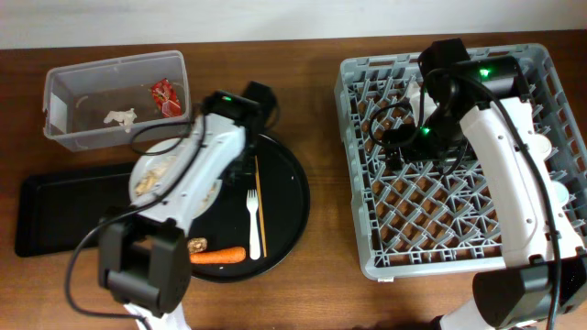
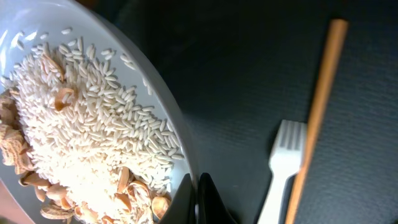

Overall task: Sort waste into correct bins and load items into the dishwasher rack
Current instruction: 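Lift the white plate with the left gripper toward the black tray, then tilt the plate over the black tray to dump the rice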

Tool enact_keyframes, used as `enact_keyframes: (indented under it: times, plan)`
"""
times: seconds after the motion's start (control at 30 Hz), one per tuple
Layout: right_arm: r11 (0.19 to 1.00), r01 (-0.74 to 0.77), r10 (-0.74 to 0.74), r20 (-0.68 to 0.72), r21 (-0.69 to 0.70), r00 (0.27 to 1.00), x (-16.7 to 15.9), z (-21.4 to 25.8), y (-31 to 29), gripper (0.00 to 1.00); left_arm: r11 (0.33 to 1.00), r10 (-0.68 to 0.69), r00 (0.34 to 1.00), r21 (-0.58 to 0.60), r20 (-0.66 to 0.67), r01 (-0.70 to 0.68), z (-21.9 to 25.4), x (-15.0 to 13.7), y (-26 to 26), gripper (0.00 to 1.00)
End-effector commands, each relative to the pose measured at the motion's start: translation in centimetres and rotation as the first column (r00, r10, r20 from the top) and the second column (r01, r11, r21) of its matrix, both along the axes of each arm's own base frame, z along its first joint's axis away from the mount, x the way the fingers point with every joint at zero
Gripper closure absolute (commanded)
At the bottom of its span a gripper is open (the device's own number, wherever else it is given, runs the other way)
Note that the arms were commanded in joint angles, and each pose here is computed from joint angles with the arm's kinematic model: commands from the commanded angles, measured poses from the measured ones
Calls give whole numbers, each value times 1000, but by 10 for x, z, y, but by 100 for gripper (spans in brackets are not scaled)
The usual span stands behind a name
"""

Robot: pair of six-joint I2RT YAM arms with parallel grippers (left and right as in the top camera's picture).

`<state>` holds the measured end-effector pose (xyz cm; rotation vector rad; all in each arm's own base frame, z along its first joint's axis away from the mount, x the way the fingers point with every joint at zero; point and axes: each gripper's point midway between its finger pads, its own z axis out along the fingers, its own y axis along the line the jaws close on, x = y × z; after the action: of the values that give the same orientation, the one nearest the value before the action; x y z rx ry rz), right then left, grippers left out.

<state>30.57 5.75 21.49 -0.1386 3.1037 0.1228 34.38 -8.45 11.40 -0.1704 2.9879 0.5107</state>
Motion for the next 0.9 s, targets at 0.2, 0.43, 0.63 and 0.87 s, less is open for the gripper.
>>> enact_keyframes:
  times: [0.2, 0.43, 0.63, 0.87]
  plan:
    - [1000, 5, -5, -17, -12, 1000, -1, -4, -2, 1, 980, 190, 979, -67, 78, -185, 38, 15, 100, 100]
    - [1000, 5, -5, -20, -12, 1000, -1, -4, -2, 1, 939, 303, 947, -203, 112, -276, 35, 28, 153, 100]
    - [1000, 5, -5, -20, -12, 1000, -1, -4, -2, 1, 896, 350, 928, -334, 129, -292, 35, 34, 177, 100]
    - [1000, 5, -5, -20, -12, 1000, -1, -4, -2, 1, 812, 357, 920, -541, 164, -219, 42, 42, 188, 100]
